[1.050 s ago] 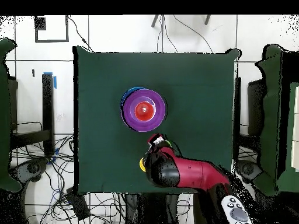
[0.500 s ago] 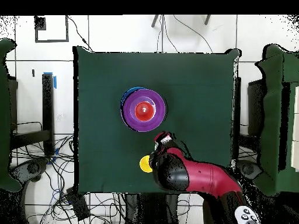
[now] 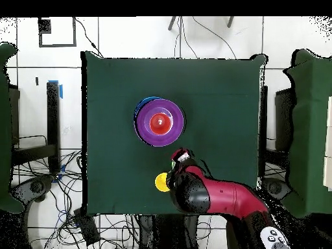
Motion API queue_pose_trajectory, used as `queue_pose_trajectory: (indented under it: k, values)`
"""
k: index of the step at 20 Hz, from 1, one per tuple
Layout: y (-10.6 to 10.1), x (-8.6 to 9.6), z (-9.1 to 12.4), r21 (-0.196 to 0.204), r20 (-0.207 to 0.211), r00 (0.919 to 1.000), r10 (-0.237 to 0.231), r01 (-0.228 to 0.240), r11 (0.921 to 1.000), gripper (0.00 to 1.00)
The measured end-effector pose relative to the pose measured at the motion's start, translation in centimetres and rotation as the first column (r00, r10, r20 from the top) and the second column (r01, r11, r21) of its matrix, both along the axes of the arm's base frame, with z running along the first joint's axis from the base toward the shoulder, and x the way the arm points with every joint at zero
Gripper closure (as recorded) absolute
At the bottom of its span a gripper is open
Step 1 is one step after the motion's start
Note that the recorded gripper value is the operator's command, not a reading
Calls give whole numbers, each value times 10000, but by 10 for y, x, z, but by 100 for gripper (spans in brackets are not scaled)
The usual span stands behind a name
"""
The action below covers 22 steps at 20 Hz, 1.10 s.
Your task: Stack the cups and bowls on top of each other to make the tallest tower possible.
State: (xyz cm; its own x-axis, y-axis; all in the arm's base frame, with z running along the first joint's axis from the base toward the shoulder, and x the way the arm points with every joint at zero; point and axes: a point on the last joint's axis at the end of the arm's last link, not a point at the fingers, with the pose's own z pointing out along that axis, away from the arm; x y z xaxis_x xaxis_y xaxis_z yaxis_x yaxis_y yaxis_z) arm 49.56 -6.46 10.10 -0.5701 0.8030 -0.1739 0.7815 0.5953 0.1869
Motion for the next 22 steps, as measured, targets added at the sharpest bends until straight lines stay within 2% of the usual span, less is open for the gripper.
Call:
queue_pose_trajectory:
  k: [4,8,9,13,22]
  values:
    - [4,-13,-16,89,-381,9990,244,-241,9997,0]
    - [8,-30,-34,198,-861,9954,416,-401,9990,0]
    - [7,-38,-42,218,-1086,9930,472,-451,9987,0]
    - [4,-50,-51,226,-1358,9893,529,-503,9985,0]
    - [-10,-70,-59,81,-1695,9838,576,-571,9983,0]
